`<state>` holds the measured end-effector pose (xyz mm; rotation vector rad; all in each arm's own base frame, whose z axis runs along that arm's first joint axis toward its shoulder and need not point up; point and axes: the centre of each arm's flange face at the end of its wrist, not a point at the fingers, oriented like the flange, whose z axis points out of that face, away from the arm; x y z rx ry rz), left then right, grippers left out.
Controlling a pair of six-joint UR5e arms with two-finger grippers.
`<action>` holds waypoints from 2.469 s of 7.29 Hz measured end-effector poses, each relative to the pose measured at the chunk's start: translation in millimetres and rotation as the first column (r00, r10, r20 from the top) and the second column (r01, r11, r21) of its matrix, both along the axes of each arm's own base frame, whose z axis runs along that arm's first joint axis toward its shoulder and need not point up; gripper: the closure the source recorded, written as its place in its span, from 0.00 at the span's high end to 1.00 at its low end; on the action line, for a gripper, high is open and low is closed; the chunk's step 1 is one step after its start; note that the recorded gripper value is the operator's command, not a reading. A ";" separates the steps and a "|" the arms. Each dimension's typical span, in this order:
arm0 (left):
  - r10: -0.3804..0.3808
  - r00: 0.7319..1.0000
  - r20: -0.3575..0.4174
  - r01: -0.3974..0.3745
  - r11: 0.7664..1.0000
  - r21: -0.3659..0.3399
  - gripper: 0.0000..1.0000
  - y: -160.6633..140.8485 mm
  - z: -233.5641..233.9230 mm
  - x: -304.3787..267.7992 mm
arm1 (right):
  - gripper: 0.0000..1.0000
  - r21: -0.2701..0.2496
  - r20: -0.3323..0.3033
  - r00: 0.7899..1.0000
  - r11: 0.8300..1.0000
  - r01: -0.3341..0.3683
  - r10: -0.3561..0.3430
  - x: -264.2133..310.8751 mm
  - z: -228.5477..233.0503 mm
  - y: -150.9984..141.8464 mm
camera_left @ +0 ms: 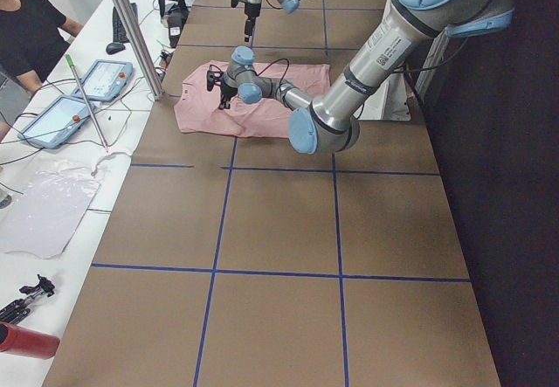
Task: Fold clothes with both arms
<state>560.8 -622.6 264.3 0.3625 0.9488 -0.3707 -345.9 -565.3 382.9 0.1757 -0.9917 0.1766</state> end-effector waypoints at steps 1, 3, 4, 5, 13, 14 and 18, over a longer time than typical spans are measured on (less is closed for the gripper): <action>-0.021 1.000 0.002 0.021 1.000 0.015 0.66 -4.8 7.1 0.7 | 1.00 0.001 -0.001 1.000 1.000 0.001 -0.001 -0.1 0.2 -0.4; -0.031 0.999 -0.023 0.032 0.999 0.041 0.73 -1.8 0.7 -5.1 | 1.00 0.000 0.000 1.000 1.000 0.001 -0.001 -0.9 -0.6 -0.1; -0.022 0.997 -0.070 0.027 0.997 0.068 0.73 15.4 -13.8 -19.2 | 1.00 -0.004 0.015 1.000 1.000 -0.004 0.004 -1.7 -7.2 4.5; 0.003 0.991 -0.135 0.008 0.997 0.082 0.73 46.7 -22.6 -40.6 | 1.00 -0.031 0.044 0.999 0.999 -0.027 0.028 -6.6 -20.3 19.6; 0.166 0.939 -0.300 -0.182 0.983 -0.026 0.79 169.8 20.1 -138.2 | 0.82 -0.265 0.021 0.948 0.916 -0.301 0.317 -109.8 -27.1 344.6; 0.165 0.939 -0.301 -0.183 0.983 -0.030 0.80 170.7 21.4 -138.4 | 0.82 -0.275 -0.007 0.945 0.908 -0.315 0.326 -118.0 -25.2 364.5; 0.165 0.939 -0.301 -0.183 0.983 -0.032 0.80 171.0 21.9 -138.0 | 0.81 -0.325 -0.064 0.932 0.876 -0.358 0.357 -129.9 -19.3 386.9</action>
